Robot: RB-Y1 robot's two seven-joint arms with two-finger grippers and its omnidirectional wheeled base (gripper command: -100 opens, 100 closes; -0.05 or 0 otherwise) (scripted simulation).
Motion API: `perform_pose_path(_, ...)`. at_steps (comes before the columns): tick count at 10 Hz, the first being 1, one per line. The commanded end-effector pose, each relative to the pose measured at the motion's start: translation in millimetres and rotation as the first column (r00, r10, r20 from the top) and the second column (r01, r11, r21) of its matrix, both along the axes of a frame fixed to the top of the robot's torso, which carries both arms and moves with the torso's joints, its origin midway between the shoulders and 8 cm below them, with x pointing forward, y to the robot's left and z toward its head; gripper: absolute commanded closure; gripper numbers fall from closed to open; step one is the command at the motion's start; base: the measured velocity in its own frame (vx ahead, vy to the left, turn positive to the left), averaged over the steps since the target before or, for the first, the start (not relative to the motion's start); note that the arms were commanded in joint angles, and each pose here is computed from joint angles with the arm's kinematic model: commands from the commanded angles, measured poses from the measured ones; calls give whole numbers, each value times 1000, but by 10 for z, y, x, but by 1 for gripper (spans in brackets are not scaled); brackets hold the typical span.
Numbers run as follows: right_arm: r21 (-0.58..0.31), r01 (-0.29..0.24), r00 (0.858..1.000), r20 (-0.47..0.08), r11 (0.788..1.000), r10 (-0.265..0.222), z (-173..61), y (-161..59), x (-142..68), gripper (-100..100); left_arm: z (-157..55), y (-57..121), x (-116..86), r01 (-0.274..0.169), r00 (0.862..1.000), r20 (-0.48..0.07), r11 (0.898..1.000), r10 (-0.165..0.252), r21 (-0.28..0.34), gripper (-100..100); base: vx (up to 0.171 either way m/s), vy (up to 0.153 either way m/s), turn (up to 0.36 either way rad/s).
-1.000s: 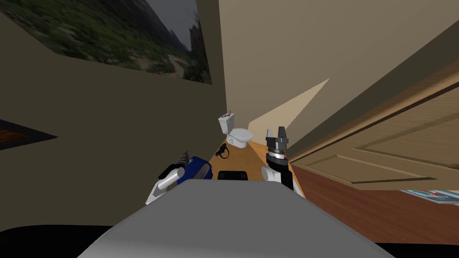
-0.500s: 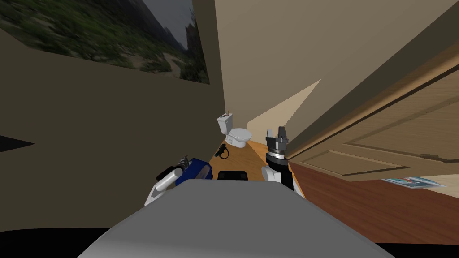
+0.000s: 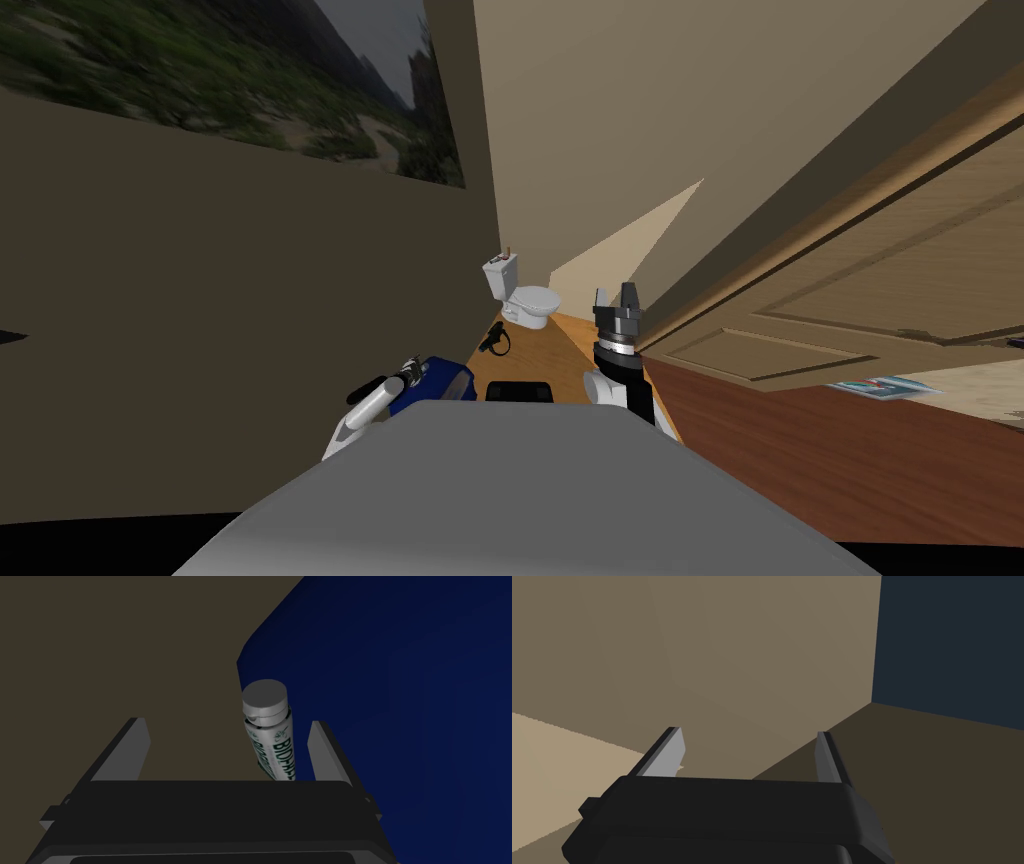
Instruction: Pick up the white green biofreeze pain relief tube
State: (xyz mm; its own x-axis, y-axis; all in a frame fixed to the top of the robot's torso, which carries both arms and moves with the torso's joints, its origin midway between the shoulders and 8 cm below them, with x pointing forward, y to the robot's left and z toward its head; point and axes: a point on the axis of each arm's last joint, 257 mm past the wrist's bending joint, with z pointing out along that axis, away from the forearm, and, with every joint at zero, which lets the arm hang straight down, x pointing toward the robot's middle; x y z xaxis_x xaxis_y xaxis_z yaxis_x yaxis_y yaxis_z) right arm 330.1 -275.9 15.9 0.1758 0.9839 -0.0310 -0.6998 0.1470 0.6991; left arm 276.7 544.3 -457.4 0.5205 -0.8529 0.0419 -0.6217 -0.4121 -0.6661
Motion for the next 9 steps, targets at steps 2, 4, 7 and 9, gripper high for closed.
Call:
perform_pose_path(2,0,0,1000,0,1000,0,0,0,0,0,-181,-36,-130,-29,999,-35,996,26,-87,-100,-1,56,-69)
perform_pose_path(4,0,0,1000,0,1000,0,0,0,0,0,-258,-49,-188,-45,998,-52,990,38,-133,-100,3,49,-60)
perform_pose_path(7,0,0,1000,0,1000,0,0,0,0,0,-316,-50,-224,-57,997,-63,985,47,-165,-100,3,34,-41)
perform_pose_path(9,0,0,1000,0,1000,0,0,0,0,0,-400,-118,-178,-58,997,-64,984,48,-168,-100,1,15,-1)
